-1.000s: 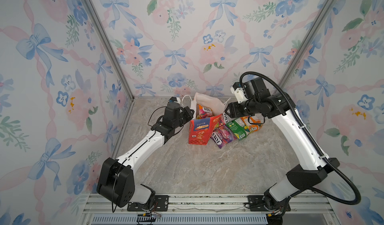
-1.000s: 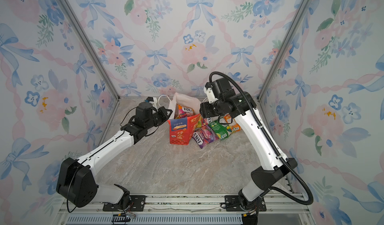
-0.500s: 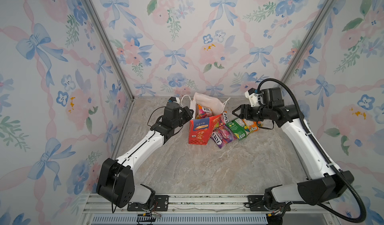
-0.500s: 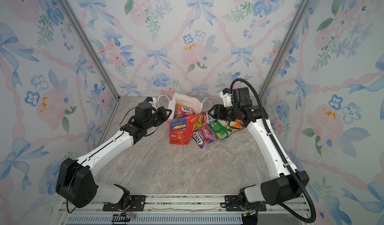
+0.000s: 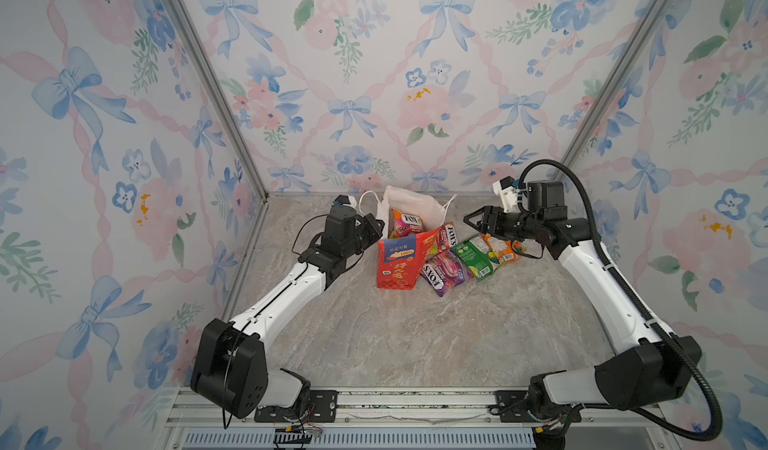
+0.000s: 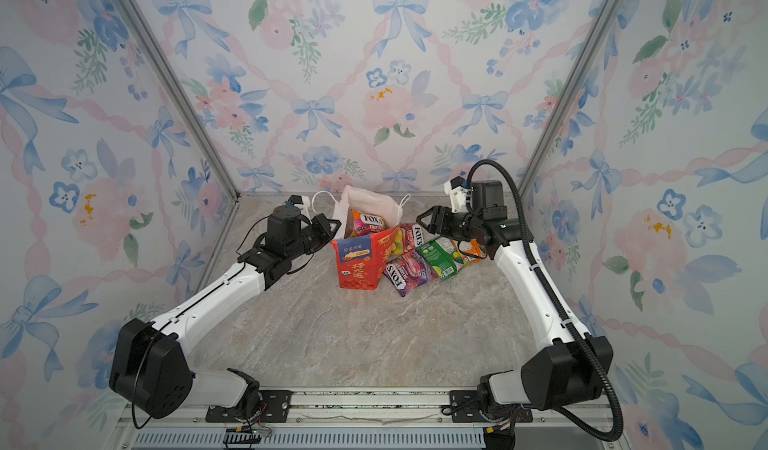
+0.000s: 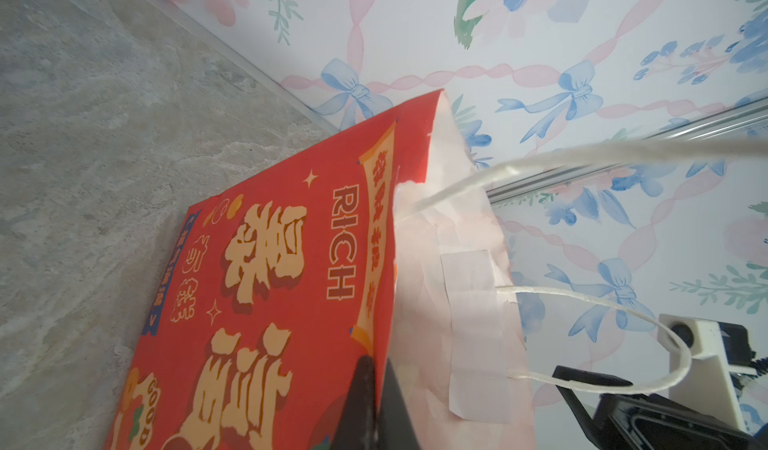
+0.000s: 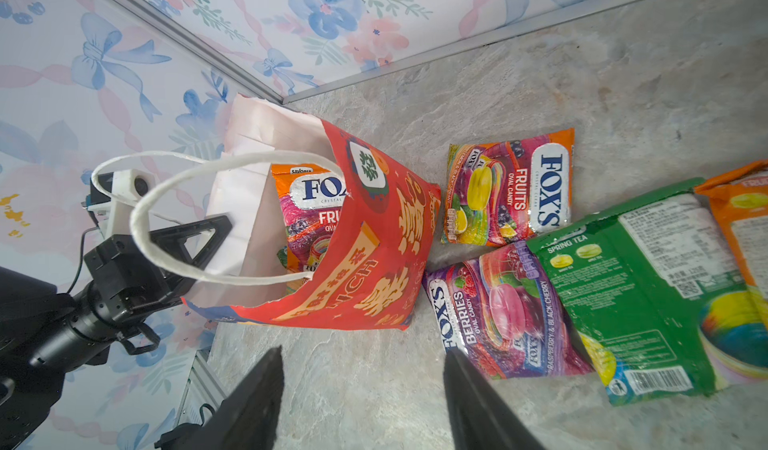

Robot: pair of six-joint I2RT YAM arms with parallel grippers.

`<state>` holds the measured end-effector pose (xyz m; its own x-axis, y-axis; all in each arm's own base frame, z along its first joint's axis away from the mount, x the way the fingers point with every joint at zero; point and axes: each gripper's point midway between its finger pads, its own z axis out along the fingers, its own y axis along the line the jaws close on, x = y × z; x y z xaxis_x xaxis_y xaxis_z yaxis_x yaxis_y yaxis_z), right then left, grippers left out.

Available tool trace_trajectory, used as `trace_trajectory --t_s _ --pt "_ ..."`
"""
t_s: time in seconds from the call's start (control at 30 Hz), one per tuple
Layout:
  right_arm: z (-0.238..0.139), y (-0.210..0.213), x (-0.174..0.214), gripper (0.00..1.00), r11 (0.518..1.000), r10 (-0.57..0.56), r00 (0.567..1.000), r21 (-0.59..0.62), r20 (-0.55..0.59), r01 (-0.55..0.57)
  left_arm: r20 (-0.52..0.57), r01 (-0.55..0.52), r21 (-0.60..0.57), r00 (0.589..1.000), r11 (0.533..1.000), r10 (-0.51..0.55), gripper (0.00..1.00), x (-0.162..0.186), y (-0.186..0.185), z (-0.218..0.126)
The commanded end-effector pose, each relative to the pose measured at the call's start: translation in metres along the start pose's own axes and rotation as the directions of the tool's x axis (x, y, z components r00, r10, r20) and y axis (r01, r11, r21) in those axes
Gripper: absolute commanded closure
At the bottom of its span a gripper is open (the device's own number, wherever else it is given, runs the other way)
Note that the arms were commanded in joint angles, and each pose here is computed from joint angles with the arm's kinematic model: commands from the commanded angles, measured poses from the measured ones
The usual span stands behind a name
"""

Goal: Place the snacks into the paper bag
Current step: 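Move the open right gripper over the green Spring Tea packet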

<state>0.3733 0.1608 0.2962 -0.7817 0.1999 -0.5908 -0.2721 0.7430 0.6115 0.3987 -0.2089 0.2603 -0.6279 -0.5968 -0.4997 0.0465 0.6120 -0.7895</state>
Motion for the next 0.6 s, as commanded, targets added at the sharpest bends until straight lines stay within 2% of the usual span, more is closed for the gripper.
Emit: trace_trajectory --t_s 0.0,0.27,0.57 --pt "0.001 0.000 -0.006 0.36 1.000 0.001 1.000 -0.020 0.024 0.000 0.045 -0.005 0.025 0.999 1.000 0.003 1.00 -0.011 -0.005 -0.010" --pt "0.009 -0.023 0.015 0.35 0.999 0.030 0.999 0.045 -0.034 -0.029 0.064 -0.003 0.032 0.998 0.999 0.001 1.00 -0.017 -0.006 -0.018" --pt "0.029 -0.054 0.056 0.34 0.989 0.132 0.987 0.080 -0.092 -0.125 0.077 0.001 0.012 0.997 1.000 -0.002 1.00 -0.020 0.003 -0.024"
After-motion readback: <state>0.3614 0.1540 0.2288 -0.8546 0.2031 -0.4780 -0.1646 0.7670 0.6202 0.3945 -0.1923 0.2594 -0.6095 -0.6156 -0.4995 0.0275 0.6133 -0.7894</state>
